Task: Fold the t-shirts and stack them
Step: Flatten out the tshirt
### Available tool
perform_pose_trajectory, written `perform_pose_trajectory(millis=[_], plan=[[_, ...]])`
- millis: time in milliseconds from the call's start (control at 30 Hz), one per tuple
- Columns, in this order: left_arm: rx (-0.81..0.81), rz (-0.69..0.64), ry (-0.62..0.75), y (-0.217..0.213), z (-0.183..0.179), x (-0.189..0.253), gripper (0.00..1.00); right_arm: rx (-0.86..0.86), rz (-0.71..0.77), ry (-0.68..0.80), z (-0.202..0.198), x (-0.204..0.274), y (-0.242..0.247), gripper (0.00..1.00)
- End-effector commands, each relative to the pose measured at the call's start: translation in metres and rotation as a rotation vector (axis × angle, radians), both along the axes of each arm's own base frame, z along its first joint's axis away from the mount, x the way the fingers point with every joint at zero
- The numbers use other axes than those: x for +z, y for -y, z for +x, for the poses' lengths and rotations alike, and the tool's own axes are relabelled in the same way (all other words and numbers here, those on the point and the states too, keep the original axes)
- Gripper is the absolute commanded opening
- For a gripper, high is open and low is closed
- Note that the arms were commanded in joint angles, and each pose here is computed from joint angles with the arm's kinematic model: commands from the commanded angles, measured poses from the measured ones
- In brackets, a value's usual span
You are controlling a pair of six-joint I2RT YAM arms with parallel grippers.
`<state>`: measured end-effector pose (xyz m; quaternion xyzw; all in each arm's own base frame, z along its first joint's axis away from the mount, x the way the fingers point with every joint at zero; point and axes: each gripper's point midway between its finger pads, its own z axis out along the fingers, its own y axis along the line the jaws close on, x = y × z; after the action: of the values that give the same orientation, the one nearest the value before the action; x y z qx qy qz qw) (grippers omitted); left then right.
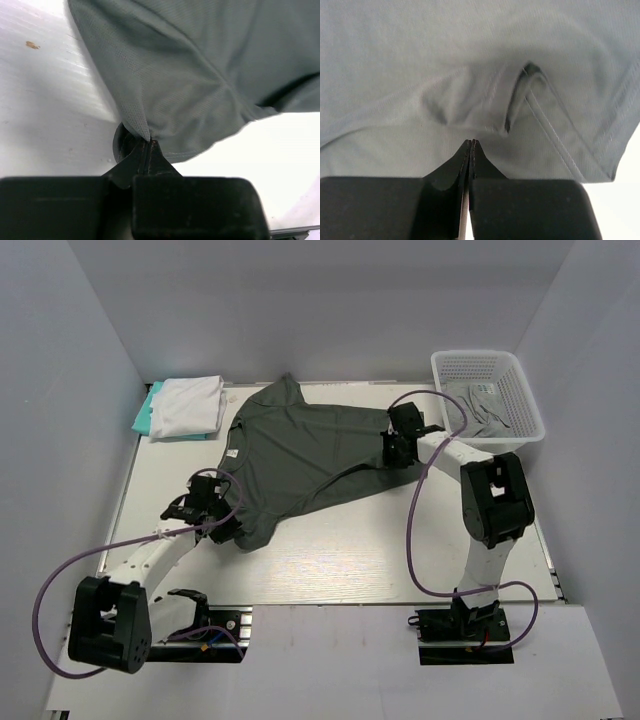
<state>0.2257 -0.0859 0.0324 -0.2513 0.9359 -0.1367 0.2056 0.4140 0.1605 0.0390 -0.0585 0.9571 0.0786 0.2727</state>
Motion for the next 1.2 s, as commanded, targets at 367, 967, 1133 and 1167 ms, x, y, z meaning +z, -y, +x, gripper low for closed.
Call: perform_pose_trajectory(millis=[367,967,1133,1167], plan=[[0.03,0.014,-0.045,-0.007,-0.023,0.06,0.0,-0.21,-0.083,-0.257,-0.136,0.06,0.057,0.0],[0.036,-0.014,-0.067,-0.002,-0.025,0.034,0.0,-0.068,0.098,0.093,-0.022,0.053,0.004,0.88],[0.052,0.003,-0.085,-0.005,-0.025,0.03,0.0,-0.037,0.09,0.077,0.004,0.033,-0.009,0.9],[0.052,0.006,-0.097,-0.005,-0.026,0.025,0.0,-0.03,0.088,0.072,0.006,0.028,-0.011,0.9]])
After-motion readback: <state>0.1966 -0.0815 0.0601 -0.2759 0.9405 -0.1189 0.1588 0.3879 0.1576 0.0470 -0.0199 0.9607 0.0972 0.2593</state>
